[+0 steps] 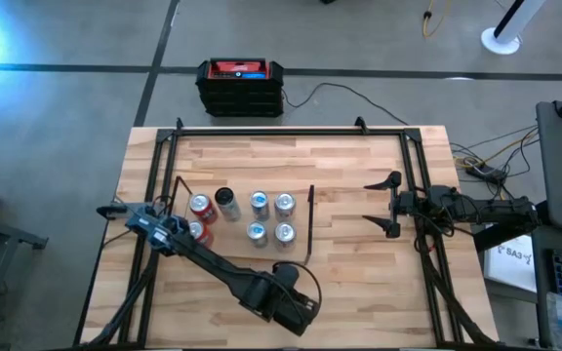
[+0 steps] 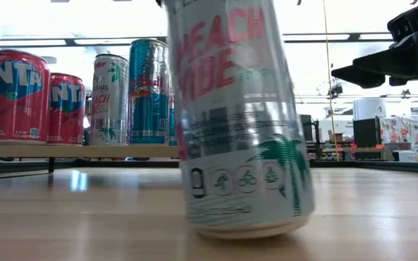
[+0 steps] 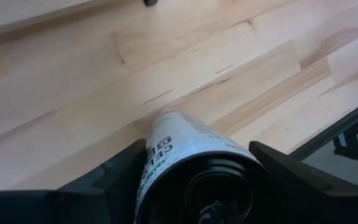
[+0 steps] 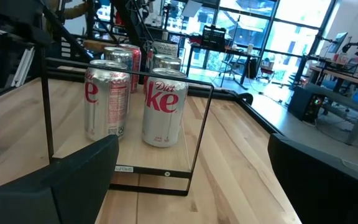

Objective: Place canned beverage on shelf
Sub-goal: Put the white pink soda can on the shelf aligned with the other white pink soda can

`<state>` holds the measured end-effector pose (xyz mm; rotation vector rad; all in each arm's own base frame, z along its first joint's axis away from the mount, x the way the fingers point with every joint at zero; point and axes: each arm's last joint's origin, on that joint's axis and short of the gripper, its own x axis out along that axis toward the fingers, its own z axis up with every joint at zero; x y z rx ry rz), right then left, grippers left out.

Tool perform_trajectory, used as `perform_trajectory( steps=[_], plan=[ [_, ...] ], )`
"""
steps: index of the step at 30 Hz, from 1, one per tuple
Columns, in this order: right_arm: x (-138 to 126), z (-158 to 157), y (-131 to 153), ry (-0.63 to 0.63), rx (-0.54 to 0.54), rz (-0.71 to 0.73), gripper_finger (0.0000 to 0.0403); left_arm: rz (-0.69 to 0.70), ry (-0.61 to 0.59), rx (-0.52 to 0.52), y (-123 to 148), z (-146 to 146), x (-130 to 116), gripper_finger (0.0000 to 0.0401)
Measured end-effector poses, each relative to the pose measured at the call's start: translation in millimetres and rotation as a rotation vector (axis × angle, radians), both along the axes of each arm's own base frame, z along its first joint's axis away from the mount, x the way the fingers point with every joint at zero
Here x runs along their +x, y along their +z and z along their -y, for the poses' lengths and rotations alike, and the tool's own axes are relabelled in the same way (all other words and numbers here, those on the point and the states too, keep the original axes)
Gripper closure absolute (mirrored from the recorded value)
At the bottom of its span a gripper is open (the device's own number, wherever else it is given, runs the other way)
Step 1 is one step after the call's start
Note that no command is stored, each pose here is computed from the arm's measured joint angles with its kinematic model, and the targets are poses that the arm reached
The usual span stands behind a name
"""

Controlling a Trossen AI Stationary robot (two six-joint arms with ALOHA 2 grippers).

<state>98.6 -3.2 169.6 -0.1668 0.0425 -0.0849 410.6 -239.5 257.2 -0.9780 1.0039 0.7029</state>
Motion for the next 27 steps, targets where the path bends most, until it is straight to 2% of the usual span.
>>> perform_trajectory(
  steps=[14,27],
  plan=[
    [0,0,0,0.0,0.0,0.0,0.0005,-0.009,-0.023,0.008,0,2,-2,0.0159],
    [0,0,0,0.0,0.0,0.0,0.0005,-0.114,0.027,0.053,15,-6,-16,0.016]
  ],
)
